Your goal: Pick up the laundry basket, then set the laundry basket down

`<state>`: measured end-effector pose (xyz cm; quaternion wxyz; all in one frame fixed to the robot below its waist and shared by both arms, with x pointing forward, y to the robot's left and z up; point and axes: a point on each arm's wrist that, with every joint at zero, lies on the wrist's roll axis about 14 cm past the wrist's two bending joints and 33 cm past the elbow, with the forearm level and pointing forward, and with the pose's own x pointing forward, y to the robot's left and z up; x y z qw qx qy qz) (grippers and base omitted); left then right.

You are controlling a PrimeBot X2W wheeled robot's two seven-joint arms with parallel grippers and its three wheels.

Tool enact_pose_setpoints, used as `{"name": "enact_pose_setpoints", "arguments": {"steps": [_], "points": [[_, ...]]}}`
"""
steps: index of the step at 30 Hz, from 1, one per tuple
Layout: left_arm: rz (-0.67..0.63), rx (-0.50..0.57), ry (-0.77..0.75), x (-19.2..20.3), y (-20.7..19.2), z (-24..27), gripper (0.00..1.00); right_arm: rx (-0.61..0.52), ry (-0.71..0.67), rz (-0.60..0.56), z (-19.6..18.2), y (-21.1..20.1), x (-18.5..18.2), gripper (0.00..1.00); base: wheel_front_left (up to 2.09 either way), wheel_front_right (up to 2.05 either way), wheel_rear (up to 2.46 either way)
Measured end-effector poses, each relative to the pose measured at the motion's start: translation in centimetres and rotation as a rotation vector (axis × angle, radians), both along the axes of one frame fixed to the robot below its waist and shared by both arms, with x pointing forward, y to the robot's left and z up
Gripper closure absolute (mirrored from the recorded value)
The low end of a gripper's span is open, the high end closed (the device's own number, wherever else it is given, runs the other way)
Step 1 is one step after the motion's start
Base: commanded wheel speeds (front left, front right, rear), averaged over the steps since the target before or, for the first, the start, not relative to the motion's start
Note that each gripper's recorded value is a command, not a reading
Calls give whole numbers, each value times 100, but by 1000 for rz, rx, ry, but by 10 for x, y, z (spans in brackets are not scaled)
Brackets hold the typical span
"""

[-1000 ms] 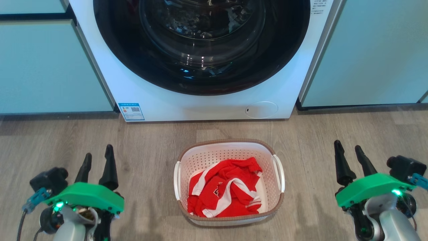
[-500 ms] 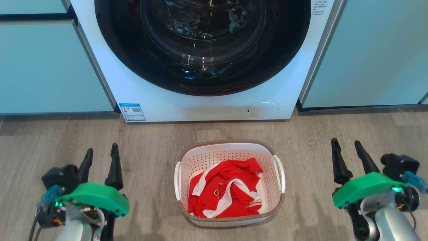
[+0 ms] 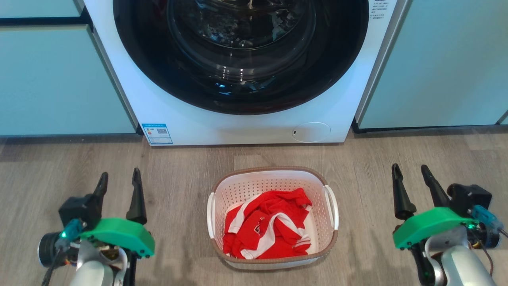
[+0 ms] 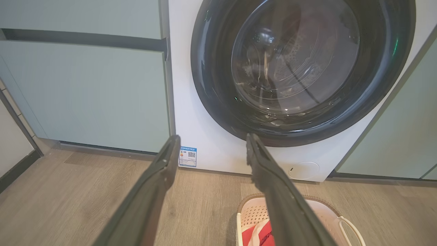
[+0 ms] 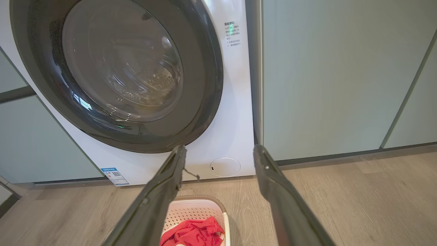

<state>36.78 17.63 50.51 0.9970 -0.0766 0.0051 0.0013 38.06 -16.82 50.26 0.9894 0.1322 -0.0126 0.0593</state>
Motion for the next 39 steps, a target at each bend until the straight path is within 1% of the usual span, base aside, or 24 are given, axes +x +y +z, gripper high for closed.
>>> {"name": "enact_pose_setpoints", "arguments": {"steps": [7, 16, 39], "points": [[-31, 55, 2, -4, -8, -3, 0, -23, -12, 4, 0, 1, -1, 0, 0, 0, 0], [-70, 166, -14, -5, -16, -1, 0, -113, -7, 41, -8, 8, -4, 0, 0, 0, 0], [-67, 159, -2, -5, -17, -4, 0, -97, -6, 39, -7, 8, -2, 0, 0, 0, 0]]}}
